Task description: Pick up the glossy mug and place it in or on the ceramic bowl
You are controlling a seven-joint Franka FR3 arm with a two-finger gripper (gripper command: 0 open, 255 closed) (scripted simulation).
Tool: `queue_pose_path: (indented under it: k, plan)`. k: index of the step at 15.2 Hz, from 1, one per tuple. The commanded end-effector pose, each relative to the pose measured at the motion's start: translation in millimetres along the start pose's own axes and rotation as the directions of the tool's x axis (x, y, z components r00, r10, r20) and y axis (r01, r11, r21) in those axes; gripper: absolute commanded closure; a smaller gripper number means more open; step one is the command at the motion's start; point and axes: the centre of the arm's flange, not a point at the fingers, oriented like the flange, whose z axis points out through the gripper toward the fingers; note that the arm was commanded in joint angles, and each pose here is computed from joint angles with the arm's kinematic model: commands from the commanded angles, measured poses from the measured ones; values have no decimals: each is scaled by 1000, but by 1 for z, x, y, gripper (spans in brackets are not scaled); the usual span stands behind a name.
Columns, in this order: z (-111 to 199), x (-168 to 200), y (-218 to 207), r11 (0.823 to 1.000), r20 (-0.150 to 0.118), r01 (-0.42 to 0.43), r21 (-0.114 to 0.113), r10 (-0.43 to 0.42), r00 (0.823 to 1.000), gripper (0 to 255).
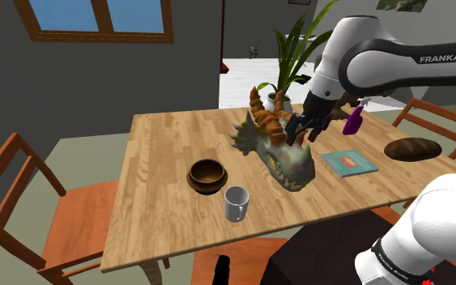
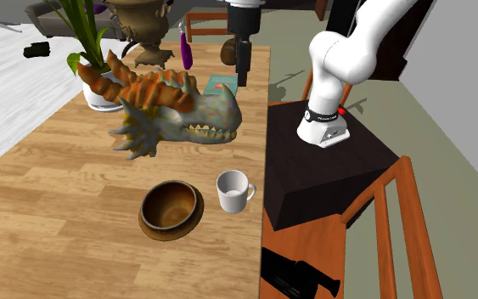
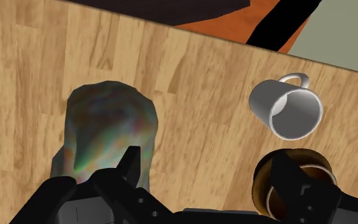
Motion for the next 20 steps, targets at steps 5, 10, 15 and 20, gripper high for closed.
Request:
queue_pose_path:
  k: [5, 10, 15, 20]
  plan:
    - [70, 8, -48, 1000, 10, -16, -14, 17, 1000, 0]
    - [127, 14, -84, 999, 19, -29, -26, 30, 999, 0]
    - [184, 20, -119, 998, 28, -42, -38, 43, 999, 0]
    - [220, 22, -134, 998, 32, -48, -44, 49, 998, 0]
